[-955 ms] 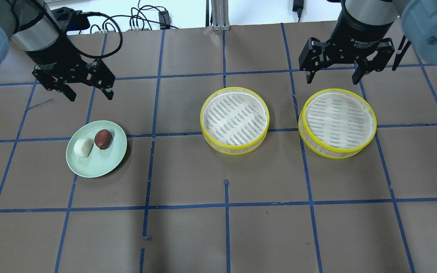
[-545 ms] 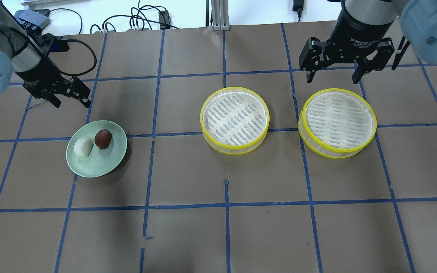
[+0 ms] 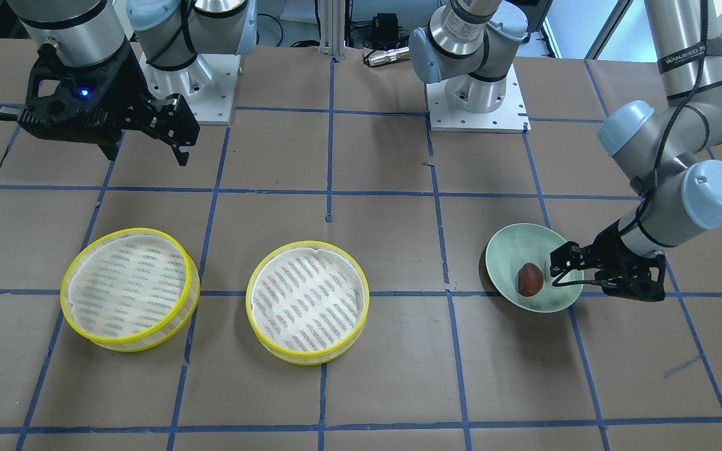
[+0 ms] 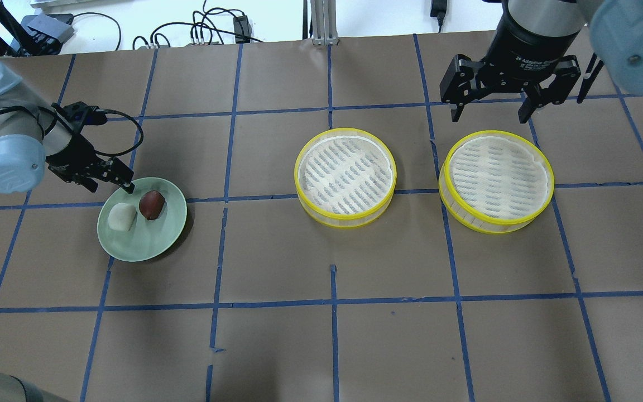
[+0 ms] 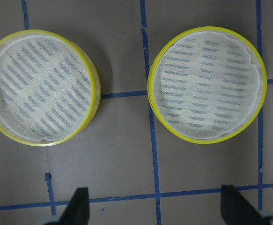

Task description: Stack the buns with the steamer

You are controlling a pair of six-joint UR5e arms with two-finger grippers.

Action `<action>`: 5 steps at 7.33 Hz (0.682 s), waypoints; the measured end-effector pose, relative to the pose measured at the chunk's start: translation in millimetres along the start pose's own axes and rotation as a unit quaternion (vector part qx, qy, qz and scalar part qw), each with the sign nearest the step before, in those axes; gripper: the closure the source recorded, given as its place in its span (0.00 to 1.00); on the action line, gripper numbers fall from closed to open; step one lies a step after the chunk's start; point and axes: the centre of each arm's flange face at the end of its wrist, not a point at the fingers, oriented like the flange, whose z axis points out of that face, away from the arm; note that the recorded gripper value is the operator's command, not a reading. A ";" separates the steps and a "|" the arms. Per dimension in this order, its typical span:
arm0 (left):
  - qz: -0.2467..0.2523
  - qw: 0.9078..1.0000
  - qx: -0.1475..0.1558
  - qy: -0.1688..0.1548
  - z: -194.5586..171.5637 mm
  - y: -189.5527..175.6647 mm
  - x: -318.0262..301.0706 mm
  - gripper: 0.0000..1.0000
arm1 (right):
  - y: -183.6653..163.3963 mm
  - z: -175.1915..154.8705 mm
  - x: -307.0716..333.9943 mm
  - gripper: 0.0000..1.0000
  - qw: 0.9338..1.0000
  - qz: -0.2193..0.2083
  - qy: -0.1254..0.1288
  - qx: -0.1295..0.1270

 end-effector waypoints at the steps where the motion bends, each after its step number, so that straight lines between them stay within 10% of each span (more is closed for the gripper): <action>1: -0.001 1.000 -0.007 0.002 7.1 2.1 -0.8 0.15 | 0.0 0.0 0.1 0.00 1.000 0.000 0.000 0.000; 5: 0.001 0.999 -0.038 -0.013 23.8 12.2 -2.9 0.34 | 0.1 0.6 0.3 0.00 1.000 0.000 0.002 -0.001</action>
